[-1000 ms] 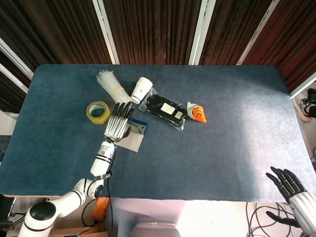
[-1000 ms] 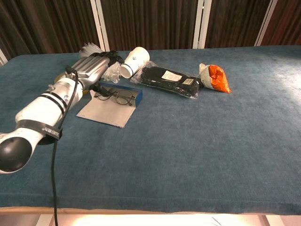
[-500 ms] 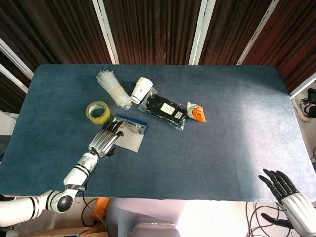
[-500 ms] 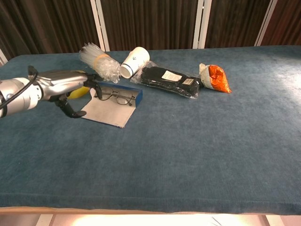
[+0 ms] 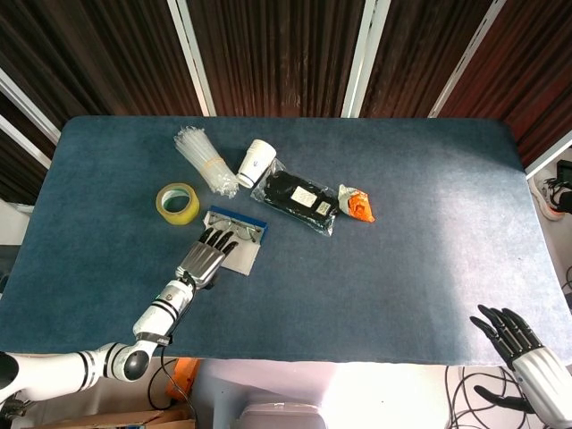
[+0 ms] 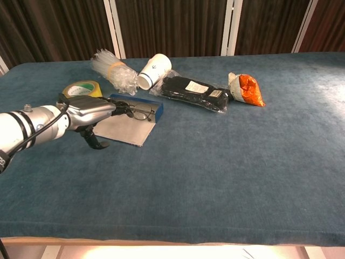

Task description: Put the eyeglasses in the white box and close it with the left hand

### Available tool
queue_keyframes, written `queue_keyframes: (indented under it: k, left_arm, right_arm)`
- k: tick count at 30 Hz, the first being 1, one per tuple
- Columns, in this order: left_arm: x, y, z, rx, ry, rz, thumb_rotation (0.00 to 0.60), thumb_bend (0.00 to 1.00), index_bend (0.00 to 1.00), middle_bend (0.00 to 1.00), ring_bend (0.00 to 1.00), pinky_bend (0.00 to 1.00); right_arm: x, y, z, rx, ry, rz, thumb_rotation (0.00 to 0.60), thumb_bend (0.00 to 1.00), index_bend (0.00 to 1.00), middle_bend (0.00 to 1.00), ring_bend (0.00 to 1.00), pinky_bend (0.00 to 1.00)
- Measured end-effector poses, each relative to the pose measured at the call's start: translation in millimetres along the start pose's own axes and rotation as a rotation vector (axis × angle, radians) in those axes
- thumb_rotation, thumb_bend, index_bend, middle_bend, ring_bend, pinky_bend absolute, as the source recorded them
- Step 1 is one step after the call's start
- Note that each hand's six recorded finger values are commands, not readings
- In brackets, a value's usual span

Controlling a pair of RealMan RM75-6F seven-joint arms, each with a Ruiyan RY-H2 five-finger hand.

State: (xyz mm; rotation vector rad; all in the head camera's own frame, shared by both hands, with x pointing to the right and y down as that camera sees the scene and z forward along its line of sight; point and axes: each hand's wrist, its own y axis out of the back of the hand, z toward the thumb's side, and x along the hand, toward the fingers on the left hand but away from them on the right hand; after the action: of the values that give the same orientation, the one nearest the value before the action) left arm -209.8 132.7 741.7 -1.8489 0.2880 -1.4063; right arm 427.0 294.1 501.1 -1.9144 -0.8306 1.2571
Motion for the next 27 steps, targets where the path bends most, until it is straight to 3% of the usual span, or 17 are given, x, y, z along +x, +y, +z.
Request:
queue_keyframes:
  k: [5,18,27]
  left_arm:
    - [6,1,2,0.002,0.000,0.022,0.600,0.35,0.25,0.00,0.00,0.00]
    - [12,-4,-1,0.024,0.014,-0.001,0.600,0.35,0.21,0.00,0.00,0.00]
    - [15,-6,-2,0.042,0.021,-0.018,0.600,0.36,0.26,0.00,0.00,0.00]
  right_arm:
    - [0,1,0,0.000,0.000,-0.004,0.600,0.19,0.00,0.00,0.00,0.00]
    - [0,2,0,-0.004,0.002,-0.008,0.600,0.19,0.00,0.00,0.00,0.00]
    - [0,4,0,-0.008,0.002,-0.013,0.600,0.19,0.00,0.00,0.00,0.00]
